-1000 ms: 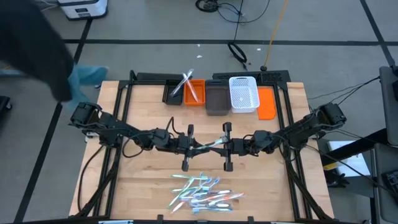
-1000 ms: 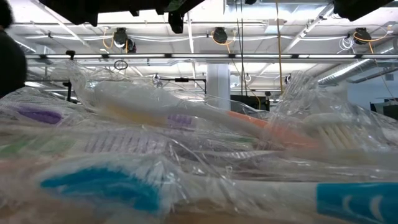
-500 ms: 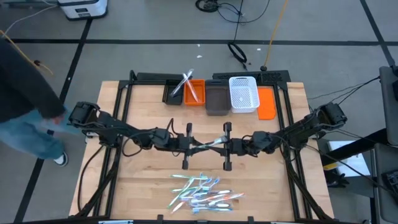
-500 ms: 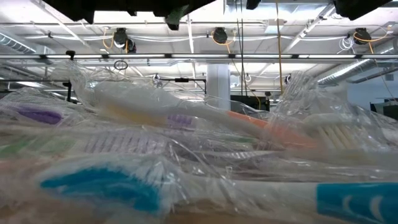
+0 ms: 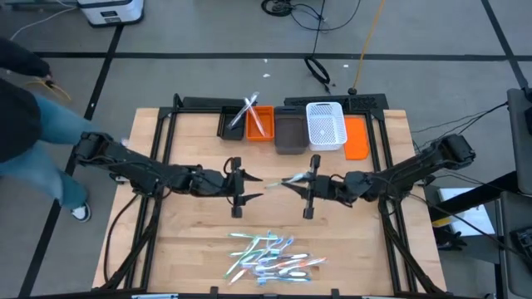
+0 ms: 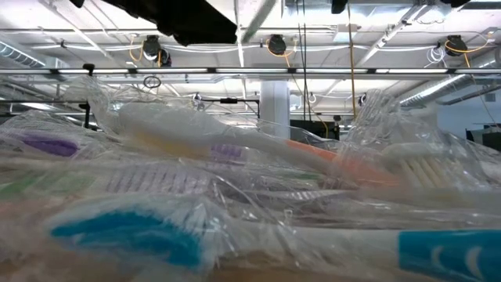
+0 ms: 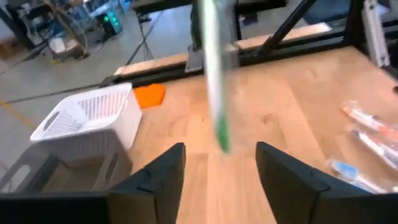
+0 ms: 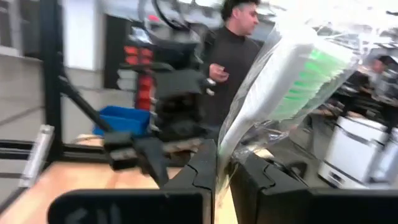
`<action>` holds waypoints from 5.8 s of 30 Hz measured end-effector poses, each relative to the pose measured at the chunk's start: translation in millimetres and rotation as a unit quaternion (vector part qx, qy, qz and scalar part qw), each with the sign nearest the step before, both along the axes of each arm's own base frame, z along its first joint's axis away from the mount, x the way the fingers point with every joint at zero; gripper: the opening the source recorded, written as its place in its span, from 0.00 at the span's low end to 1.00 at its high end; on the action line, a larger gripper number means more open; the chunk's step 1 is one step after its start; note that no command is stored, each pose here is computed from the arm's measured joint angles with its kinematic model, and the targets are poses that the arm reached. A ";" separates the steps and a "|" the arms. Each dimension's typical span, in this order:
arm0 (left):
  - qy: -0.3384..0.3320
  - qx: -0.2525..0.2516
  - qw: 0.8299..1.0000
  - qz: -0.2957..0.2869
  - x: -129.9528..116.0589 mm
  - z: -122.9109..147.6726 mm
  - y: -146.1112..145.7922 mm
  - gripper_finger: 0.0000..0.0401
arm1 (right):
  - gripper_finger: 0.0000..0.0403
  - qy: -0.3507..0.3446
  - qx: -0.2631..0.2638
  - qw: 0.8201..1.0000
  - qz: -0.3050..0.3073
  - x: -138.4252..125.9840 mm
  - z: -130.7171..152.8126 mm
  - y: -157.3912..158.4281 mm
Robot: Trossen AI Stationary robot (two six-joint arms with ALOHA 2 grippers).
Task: Pick & Place Toothbrushes
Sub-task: Put the green toothbrush into the white bin
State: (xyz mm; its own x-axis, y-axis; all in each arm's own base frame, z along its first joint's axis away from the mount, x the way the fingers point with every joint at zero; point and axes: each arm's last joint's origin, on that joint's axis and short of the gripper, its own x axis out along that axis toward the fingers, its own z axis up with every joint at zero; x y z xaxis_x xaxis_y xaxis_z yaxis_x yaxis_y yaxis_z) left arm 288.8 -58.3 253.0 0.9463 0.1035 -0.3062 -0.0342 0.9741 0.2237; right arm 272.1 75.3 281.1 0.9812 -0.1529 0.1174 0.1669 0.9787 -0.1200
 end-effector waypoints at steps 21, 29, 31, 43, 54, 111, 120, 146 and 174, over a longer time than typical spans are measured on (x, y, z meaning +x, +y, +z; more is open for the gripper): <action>0.022 -0.021 1.000 0.006 0.1 -6.4 -0.2 0.54 | 0.03 0.073 0.113 0.962 -0.236 -52.2 19.3 -77.4; 0.022 -0.025 0.999 0.007 0.1 -6.5 -0.2 0.54 | 0.03 0.115 0.146 0.932 -0.313 -63.4 8.7 -112.9; 0.022 -0.026 0.999 0.008 0.1 -6.5 -0.2 0.54 | 0.03 0.119 0.156 0.929 -0.315 -64.9 7.4 -120.8; 0.020 -0.045 0.999 0.015 0.1 -6.4 -0.2 0.54 | 0.03 0.216 0.177 0.879 -0.386 -77.7 4.1 -159.1; 0.018 -0.061 0.998 0.020 0.2 -6.4 -0.2 0.54 | 0.03 0.323 0.196 0.826 -0.418 -68.0 1.1 -184.8; 0.057 -0.073 0.995 0.027 10.8 -30.7 -5.2 0.54 | 0.37 0.472 0.256 0.743 -0.399 -61.0 -31.2 -235.9; 0.096 -0.077 0.992 0.037 7.0 -37.7 -4.3 0.54 | 0.35 0.455 0.285 0.781 -0.318 -50.2 -28.2 -226.1; 0.315 -0.131 0.939 -0.045 -14.8 -77.8 -23.1 0.54 | 0.35 0.378 0.220 0.897 -0.060 16.1 -10.4 -118.3; 0.312 -0.185 0.926 -0.104 -2.8 -114.3 -70.3 0.54 | 0.35 0.314 0.169 0.933 -0.048 17.0 -50.6 -75.6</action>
